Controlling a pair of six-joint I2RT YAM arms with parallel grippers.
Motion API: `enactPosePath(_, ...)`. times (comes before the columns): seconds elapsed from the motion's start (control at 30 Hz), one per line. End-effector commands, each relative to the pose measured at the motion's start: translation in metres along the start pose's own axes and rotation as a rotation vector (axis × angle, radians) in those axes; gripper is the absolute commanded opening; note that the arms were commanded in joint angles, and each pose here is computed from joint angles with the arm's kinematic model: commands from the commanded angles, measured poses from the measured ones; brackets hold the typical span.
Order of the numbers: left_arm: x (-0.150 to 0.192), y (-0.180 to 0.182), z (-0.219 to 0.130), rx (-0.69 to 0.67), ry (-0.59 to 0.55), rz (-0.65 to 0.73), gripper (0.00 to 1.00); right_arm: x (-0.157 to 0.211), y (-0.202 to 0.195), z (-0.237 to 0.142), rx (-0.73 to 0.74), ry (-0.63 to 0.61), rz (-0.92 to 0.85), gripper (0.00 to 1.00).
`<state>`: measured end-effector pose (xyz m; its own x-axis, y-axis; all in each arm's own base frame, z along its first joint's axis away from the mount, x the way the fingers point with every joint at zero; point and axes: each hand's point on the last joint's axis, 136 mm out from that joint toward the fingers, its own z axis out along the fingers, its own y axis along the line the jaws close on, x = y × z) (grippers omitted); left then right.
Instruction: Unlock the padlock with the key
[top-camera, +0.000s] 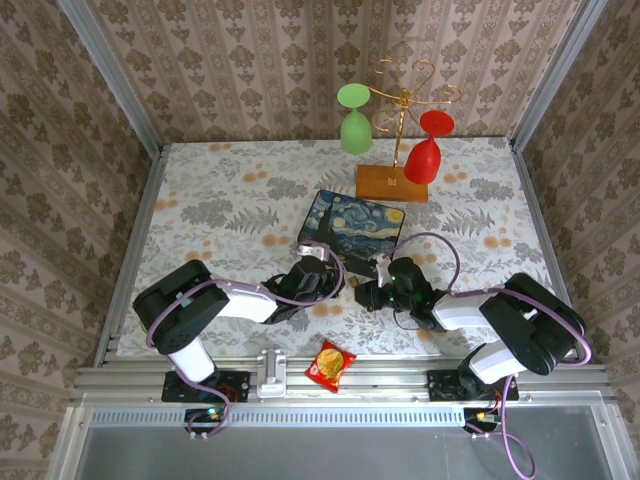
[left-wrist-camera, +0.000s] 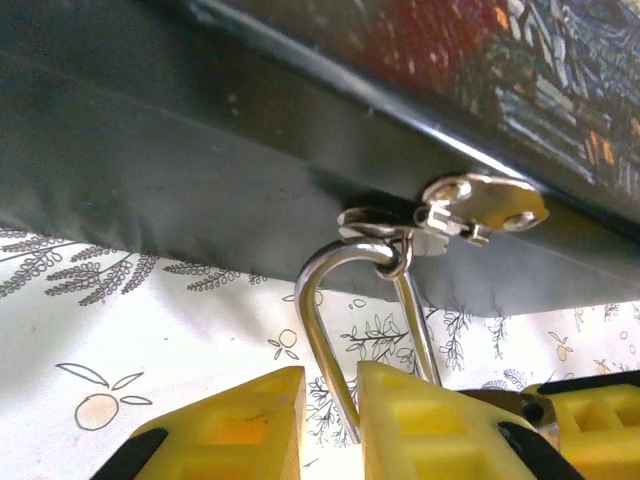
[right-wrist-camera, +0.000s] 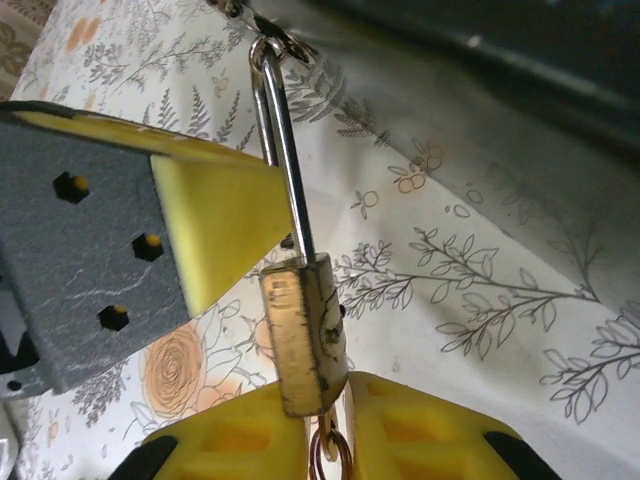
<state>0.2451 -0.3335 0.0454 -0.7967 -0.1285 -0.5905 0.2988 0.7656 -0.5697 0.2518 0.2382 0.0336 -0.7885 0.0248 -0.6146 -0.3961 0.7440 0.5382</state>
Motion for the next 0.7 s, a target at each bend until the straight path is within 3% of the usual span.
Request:
enactPosePath(0.0,0.01,0.017,0.0,-0.078,0.039,0.045,0.2,0.06,-0.051,-0.003,0.198,0.195,0.131,0.18)
enactPosePath(0.2,0.015,0.019,0.006,-0.075,0.052,0.035,0.21,0.064,-0.054,0.002,0.198,0.197,0.148,0.18)
enactPosePath(0.3,0.015,0.019,0.006,-0.075,0.052,0.036,0.23,0.063,-0.055,0.001,0.207,0.195,0.142,0.28)
enactPosePath(0.47,0.013,0.021,0.003,-0.079,0.043,0.032,0.24,0.062,-0.061,-0.007,0.247,0.18,0.124,0.29)
enactPosePath(0.67,0.011,0.02,0.004,-0.079,0.041,0.033,0.26,0.043,-0.057,-0.014,0.268,0.13,0.094,0.41)
